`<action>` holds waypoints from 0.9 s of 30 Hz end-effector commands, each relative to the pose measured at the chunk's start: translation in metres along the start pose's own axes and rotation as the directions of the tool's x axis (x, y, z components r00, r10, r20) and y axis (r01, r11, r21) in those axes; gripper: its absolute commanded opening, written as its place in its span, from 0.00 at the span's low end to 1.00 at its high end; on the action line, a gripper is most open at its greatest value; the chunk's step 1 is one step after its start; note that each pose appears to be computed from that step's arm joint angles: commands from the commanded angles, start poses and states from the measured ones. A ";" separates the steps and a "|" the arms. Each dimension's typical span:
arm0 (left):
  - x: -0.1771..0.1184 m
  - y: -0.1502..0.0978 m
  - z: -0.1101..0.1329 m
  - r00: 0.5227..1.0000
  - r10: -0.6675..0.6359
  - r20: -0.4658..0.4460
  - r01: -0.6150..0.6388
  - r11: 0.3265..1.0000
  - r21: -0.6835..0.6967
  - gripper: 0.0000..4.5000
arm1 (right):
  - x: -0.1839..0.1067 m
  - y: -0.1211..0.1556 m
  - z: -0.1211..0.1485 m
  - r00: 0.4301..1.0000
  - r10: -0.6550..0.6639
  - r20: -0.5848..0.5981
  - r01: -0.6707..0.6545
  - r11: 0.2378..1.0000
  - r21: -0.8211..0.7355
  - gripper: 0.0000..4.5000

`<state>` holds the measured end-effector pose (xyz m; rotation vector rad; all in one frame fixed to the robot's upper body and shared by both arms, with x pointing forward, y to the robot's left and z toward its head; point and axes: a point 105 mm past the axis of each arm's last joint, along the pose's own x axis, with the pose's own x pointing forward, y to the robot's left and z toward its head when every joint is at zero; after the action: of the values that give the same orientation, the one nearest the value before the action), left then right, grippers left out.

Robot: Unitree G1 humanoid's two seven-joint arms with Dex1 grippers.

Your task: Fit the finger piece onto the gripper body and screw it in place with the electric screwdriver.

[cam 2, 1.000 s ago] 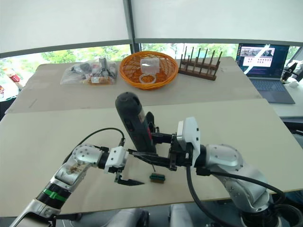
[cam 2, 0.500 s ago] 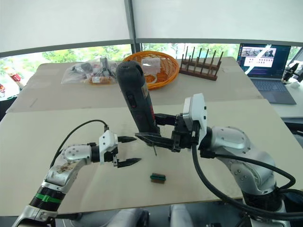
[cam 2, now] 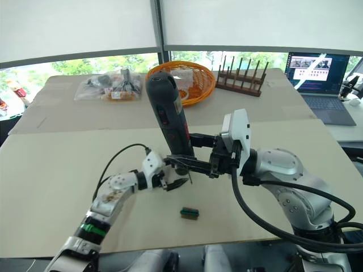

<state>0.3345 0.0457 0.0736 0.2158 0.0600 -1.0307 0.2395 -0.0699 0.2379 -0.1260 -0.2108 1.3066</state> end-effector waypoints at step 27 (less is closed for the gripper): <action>0.023 0.001 0.017 0.892 -0.452 -0.024 0.449 0.877 0.170 0.87 | -0.026 0.007 0.010 0.998 -0.064 -0.018 0.063 0.996 -0.056 0.43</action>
<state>0.3431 0.0251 0.0768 0.3258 0.0646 -1.5155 0.2330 -0.0951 0.2303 -0.1559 -0.1640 1.2223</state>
